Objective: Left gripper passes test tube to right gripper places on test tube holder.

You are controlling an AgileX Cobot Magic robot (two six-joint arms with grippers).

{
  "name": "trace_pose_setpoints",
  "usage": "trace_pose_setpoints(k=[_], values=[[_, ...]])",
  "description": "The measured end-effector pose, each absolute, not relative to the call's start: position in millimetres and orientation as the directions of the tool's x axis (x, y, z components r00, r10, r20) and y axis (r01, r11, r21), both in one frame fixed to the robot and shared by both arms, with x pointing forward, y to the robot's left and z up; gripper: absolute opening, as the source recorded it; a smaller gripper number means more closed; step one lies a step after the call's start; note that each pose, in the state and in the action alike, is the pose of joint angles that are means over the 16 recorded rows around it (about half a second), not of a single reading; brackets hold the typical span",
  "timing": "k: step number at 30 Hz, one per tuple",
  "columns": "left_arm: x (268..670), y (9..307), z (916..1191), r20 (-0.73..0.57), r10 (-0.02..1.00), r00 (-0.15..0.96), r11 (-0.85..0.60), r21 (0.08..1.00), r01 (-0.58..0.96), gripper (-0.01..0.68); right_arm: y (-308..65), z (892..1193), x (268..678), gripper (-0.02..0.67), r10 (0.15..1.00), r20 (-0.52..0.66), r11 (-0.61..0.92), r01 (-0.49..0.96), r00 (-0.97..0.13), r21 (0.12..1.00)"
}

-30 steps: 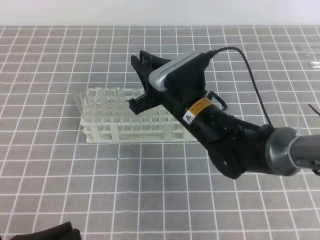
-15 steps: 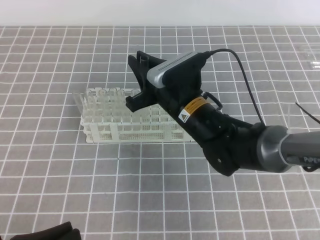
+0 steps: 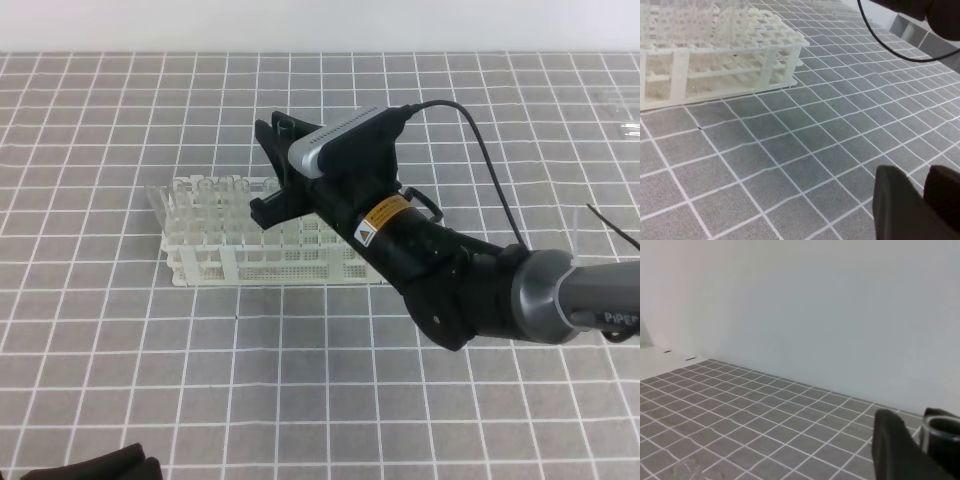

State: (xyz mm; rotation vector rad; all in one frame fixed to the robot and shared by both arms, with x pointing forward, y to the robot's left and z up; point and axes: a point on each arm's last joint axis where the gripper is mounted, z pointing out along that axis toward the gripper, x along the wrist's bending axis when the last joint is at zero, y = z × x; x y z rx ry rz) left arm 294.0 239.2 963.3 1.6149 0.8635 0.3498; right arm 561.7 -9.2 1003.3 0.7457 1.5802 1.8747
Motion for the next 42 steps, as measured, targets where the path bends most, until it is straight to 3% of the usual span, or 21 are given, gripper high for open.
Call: trace_pose_setpoints(k=[42], values=[[294.0, 238.9, 965.0, -0.257, 0.694, 0.672, 0.007, 0.936, 0.351, 0.011, -5.9, 997.7, 565.6, 0.009, 0.734, 0.034, -0.117, -0.077, -0.678, 0.99]])
